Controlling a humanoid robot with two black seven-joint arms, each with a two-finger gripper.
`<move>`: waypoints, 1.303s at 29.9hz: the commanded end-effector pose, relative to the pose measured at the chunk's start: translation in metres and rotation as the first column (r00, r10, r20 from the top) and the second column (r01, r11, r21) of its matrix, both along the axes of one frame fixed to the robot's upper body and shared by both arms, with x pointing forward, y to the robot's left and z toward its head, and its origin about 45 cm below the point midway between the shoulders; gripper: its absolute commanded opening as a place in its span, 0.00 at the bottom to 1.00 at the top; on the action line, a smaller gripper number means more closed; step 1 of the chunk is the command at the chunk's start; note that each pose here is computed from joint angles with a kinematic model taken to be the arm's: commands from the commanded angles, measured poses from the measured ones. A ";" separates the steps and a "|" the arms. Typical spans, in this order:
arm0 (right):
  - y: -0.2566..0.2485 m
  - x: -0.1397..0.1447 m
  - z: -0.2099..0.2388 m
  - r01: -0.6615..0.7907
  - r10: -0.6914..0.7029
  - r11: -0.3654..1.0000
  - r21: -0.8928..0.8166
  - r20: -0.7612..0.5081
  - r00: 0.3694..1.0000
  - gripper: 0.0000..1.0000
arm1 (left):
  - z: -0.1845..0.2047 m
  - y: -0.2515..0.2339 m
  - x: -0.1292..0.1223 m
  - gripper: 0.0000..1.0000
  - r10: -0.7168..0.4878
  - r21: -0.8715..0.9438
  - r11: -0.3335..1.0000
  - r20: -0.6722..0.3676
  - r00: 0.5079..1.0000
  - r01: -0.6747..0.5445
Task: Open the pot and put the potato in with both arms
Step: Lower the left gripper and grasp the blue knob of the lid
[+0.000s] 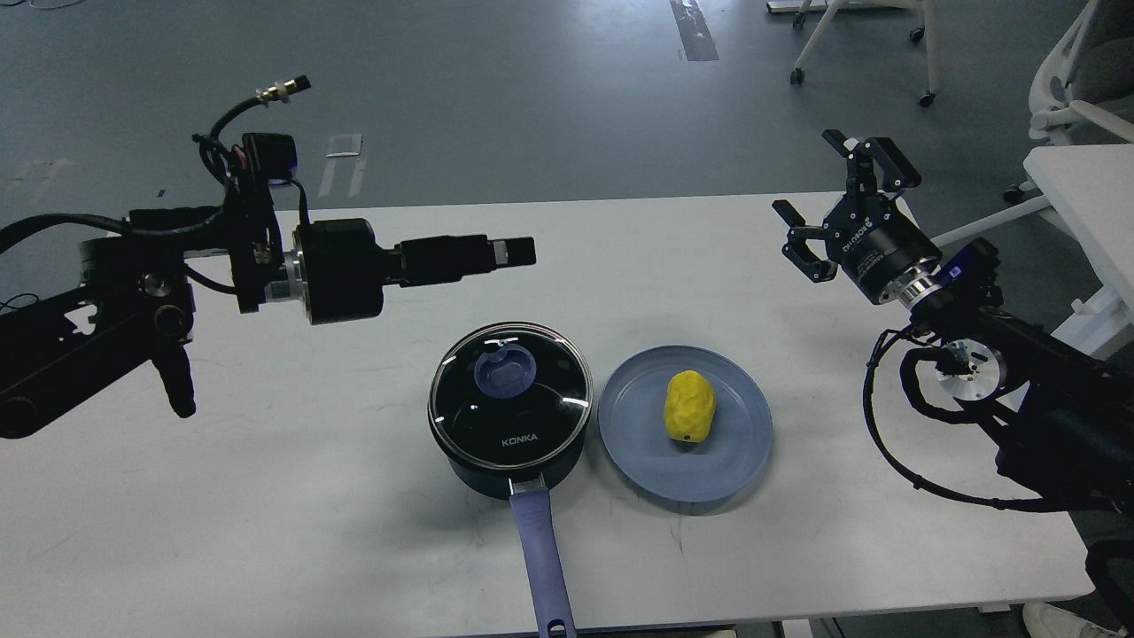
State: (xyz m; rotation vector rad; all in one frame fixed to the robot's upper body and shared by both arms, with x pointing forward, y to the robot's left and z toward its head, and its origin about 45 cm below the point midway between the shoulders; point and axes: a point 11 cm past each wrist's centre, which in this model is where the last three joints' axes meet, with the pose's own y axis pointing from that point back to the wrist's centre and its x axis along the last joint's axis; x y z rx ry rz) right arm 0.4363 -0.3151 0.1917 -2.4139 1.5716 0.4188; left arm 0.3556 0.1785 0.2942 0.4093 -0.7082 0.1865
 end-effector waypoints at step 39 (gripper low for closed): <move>0.002 -0.002 -0.002 -0.008 0.008 1.000 0.004 -0.004 1.000 1.00 | -0.077 -0.016 -0.013 0.98 -0.307 0.524 0.838 0.227 0.924 0.150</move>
